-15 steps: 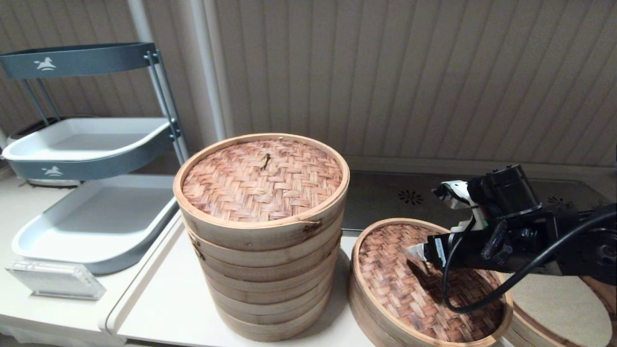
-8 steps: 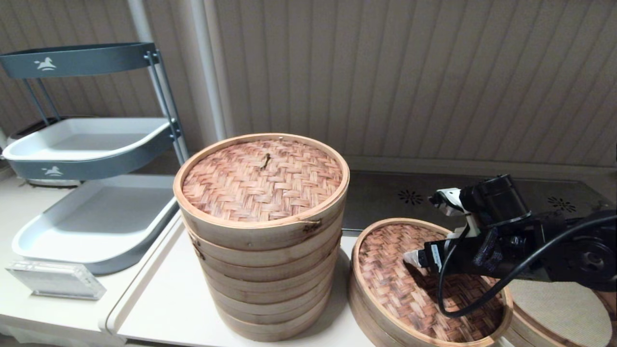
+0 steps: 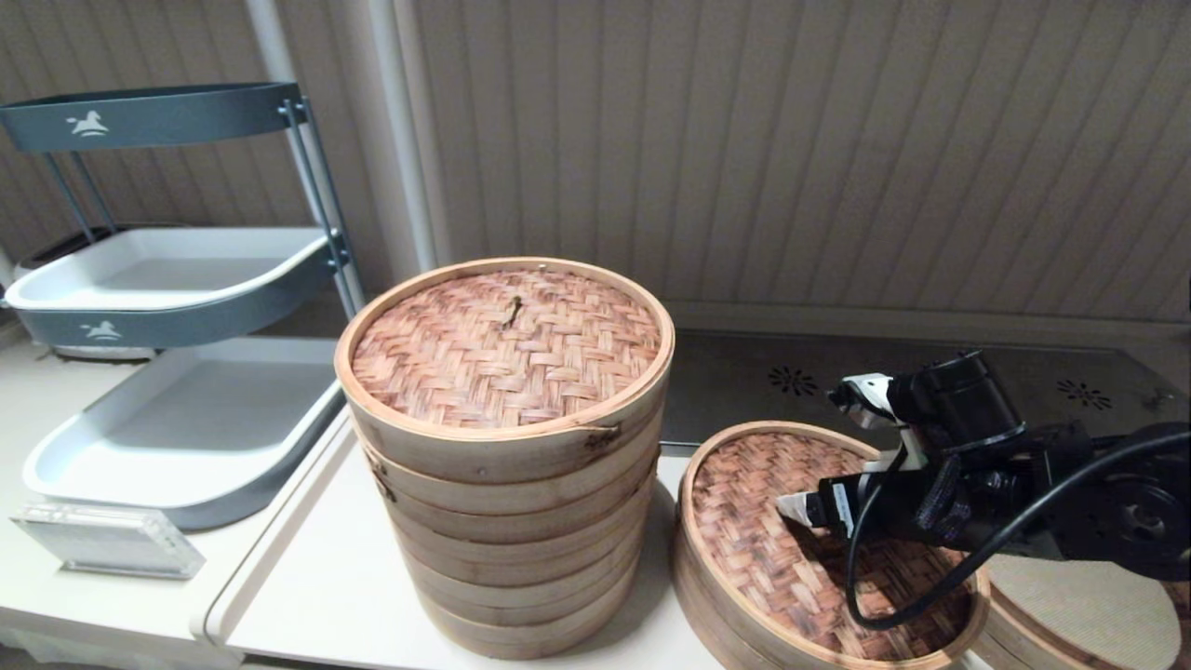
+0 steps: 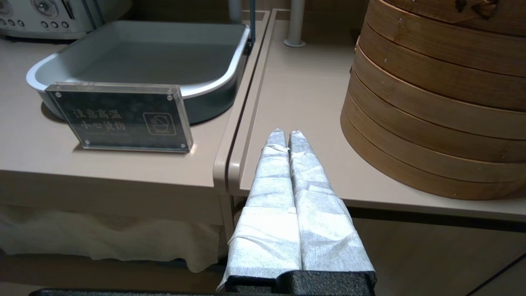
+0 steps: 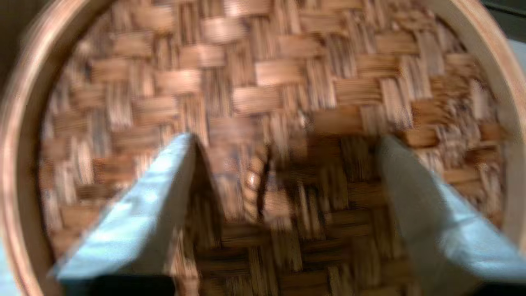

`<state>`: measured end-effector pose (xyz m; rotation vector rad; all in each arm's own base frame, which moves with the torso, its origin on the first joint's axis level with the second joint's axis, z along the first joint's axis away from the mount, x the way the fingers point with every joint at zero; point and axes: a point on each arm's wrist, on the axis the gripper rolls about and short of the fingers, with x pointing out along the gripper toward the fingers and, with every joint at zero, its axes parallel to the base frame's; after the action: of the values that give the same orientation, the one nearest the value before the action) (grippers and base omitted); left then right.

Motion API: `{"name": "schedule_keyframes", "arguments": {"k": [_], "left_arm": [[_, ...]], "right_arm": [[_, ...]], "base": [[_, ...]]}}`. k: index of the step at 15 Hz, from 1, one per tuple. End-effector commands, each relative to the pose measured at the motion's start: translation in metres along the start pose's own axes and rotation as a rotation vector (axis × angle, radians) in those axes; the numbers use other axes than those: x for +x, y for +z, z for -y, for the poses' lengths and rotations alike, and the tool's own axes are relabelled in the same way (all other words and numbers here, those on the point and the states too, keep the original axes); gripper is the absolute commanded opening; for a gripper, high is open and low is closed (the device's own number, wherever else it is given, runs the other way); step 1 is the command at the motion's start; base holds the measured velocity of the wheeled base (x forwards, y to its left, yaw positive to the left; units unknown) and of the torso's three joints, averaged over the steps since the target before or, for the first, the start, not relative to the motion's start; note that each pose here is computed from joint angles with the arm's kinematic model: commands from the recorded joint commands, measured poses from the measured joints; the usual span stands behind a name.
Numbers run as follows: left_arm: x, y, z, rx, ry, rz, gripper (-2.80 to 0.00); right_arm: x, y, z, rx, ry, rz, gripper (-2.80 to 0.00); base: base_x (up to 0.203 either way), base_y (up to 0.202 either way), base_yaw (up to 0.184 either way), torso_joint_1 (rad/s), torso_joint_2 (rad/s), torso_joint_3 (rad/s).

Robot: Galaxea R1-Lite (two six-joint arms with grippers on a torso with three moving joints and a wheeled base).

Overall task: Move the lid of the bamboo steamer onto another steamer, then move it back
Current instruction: Pick up the steamer

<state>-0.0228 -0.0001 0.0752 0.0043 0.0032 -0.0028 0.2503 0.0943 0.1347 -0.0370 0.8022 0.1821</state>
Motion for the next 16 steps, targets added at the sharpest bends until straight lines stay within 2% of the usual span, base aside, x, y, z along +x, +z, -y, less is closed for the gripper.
{"name": "schedule_keyframes", "arguments": {"k": [1, 6, 10, 16], "left_arm": [[0.000, -0.001, 0.000, -0.001, 0.000, -0.004, -2.80], [0.000, -0.001, 0.000, 0.000, 0.000, -0.004, -2.80], [0.000, -0.001, 0.000, 0.000, 0.000, -0.004, -2.80], [0.000, -0.001, 0.000, 0.000, 0.000, -0.004, -2.80]], "right_arm": [[0.001, -0.003, 0.000, -0.001, -0.003, -0.009, -2.80], [0.000, -0.002, -0.003, -0.007, 0.010, 0.007, -2.80], [0.001, -0.005, -0.015, -0.036, 0.039, 0.000, -2.80], [-0.004, -0.001, -0.015, -0.028, 0.037, 0.023, -2.80]], "base": [[0.000, 0.000, 0.000, 0.000, 0.00, 0.000], [0.000, 0.000, 0.000, 0.000, 0.00, 0.000], [0.000, 0.000, 0.000, 0.000, 0.00, 0.000], [0.000, 0.000, 0.000, 0.000, 0.00, 0.000]]}}
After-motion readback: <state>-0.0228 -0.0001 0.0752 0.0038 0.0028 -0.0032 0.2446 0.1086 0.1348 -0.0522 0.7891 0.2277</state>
